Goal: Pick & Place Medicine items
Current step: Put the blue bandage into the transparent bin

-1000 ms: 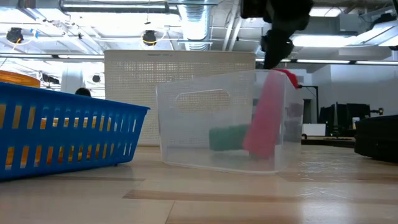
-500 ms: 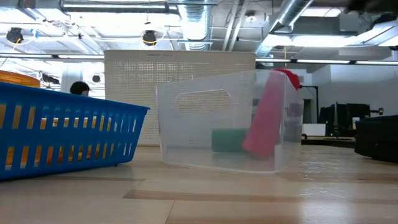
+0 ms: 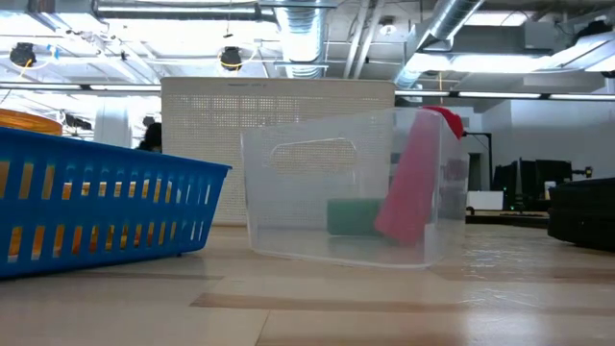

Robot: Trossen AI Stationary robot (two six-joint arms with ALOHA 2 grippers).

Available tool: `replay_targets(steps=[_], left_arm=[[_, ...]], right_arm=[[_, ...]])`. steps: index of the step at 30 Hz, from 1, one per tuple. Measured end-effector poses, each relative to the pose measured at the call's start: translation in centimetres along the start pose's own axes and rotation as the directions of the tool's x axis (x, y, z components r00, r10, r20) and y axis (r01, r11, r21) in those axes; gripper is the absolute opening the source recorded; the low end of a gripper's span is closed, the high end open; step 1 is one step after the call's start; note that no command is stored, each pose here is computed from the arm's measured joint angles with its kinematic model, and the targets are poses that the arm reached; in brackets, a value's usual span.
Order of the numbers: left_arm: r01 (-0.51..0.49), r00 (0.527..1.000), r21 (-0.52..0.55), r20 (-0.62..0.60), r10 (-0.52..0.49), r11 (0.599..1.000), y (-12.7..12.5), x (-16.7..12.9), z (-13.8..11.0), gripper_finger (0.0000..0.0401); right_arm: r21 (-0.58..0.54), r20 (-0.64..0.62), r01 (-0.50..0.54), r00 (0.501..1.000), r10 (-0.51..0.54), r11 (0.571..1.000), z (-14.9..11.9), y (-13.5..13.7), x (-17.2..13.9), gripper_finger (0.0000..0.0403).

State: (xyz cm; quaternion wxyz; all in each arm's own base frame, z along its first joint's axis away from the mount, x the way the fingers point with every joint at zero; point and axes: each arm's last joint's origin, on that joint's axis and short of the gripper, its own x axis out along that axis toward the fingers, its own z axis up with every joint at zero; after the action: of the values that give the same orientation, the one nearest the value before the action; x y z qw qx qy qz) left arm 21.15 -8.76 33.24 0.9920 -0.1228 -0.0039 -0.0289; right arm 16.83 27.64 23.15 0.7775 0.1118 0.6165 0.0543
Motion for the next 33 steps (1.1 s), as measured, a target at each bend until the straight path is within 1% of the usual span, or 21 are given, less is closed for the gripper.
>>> replay_targets(steps=[4,7,12,18,22,25,29,33], left_arm=[[0.010,1.000,-0.004,0.001,-0.010,1.000,0.0,0.0,0.0,0.0278],[0.011,1.000,-0.010,0.002,-0.011,1.000,0.0,0.0,0.0,0.0278],[0.011,1.000,-0.012,0.002,-0.011,1.000,0.0,0.0,0.0,0.0278],[0.011,1.000,-0.013,0.002,-0.011,1.000,0.0,0.0,0.0,0.0278],[0.011,1.000,-0.013,0.002,-0.011,1.000,0.0,0.0,0.0,0.0278],[0.012,1.000,-0.034,0.002,-0.012,0.999,0.0,0.0,0.0,0.0278],[0.014,1.000,-0.035,0.001,-0.014,0.999,0.0,0.0,0.0,0.0278],[0.014,1.000,-0.039,0.001,-0.014,0.999,0.0,0.0,0.0,0.0278]], right_arm=[[0.000,-0.035,0.028,0.999,-0.028,1.000,-1.0,0.8,2.0,0.0228],[0.018,-0.050,0.054,0.997,-0.053,0.998,-1.7,1.1,2.7,0.0228],[0.017,-0.039,0.087,0.995,-0.086,0.996,-2.3,1.1,2.7,0.0228],[-0.007,-0.019,0.200,0.980,-0.200,0.980,-2.5,0.1,2.7,0.0228],[-0.030,-0.029,0.199,0.980,-0.199,0.980,-3.2,-0.4,3.6,0.0229],[-0.033,-0.028,0.180,0.983,-0.181,0.983,-3.8,-0.6,4.4,0.0229],[-0.033,-0.039,0.210,0.977,-0.211,0.977,-4.3,-1.7,5.4,0.0229],[-0.021,-0.043,0.153,0.987,-0.154,0.988,-4.4,-2.0,6.5,0.0229]])
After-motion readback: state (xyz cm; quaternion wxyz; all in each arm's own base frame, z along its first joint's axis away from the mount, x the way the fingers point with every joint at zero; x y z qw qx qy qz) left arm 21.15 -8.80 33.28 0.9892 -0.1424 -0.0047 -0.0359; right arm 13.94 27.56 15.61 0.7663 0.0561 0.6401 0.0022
